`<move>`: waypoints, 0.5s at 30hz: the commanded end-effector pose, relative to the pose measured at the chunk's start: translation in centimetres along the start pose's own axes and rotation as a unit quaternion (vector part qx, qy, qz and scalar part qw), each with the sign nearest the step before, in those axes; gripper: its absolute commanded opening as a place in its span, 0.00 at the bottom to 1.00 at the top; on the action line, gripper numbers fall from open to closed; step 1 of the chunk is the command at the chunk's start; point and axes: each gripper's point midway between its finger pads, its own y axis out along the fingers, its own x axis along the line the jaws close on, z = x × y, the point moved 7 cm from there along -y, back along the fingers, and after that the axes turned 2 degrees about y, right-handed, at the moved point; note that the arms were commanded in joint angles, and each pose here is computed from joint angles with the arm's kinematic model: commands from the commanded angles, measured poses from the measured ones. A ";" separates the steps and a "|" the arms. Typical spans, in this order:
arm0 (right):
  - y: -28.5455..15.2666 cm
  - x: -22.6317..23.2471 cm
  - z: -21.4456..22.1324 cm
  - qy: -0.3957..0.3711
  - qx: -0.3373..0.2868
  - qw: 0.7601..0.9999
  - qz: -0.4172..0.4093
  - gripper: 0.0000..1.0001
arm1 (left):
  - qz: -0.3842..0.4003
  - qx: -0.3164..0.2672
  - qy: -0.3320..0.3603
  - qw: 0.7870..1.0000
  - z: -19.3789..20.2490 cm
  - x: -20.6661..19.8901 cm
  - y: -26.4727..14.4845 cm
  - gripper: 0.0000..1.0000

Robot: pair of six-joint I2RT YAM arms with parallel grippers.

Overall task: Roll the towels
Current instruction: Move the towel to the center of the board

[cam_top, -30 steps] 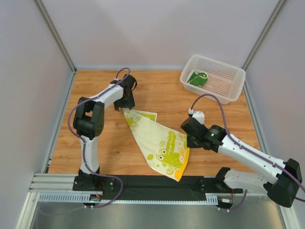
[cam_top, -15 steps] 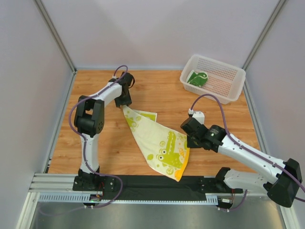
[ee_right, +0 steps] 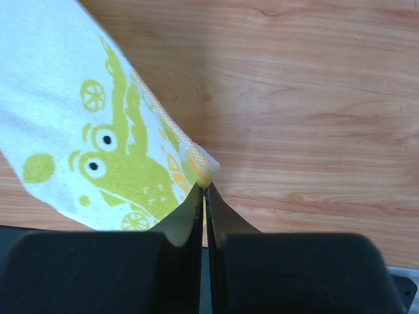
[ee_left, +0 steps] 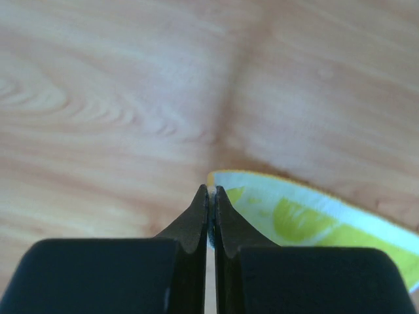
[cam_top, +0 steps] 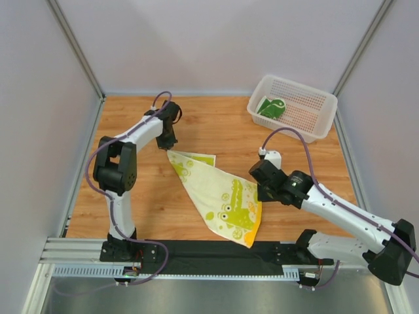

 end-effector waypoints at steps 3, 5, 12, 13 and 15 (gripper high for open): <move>-4.8 -0.1 -3.8 0.012 -0.101 0.993 -0.060 0.00 | 0.020 -0.053 -0.001 0.998 0.8 4.4 -10.5 0.00; -6.5 -1.0 -4.3 0.025 -0.130 0.989 -0.066 0.00 | 0.027 -0.069 0.001 0.997 1.9 6.2 -13.8 0.00; -9.0 -3.8 -2.9 0.054 -0.158 0.983 -0.078 0.00 | 0.018 -0.098 0.041 0.994 7.9 11.4 -23.0 0.00; -8.9 -4.1 -2.5 0.054 -0.157 0.983 -0.076 0.00 | 0.015 -0.103 0.037 0.994 8.3 11.8 -24.0 0.00; -8.7 -4.6 -2.1 0.060 -0.157 0.984 -0.065 0.00 | 0.007 -0.092 0.047 0.995 9.9 13.2 -25.5 0.00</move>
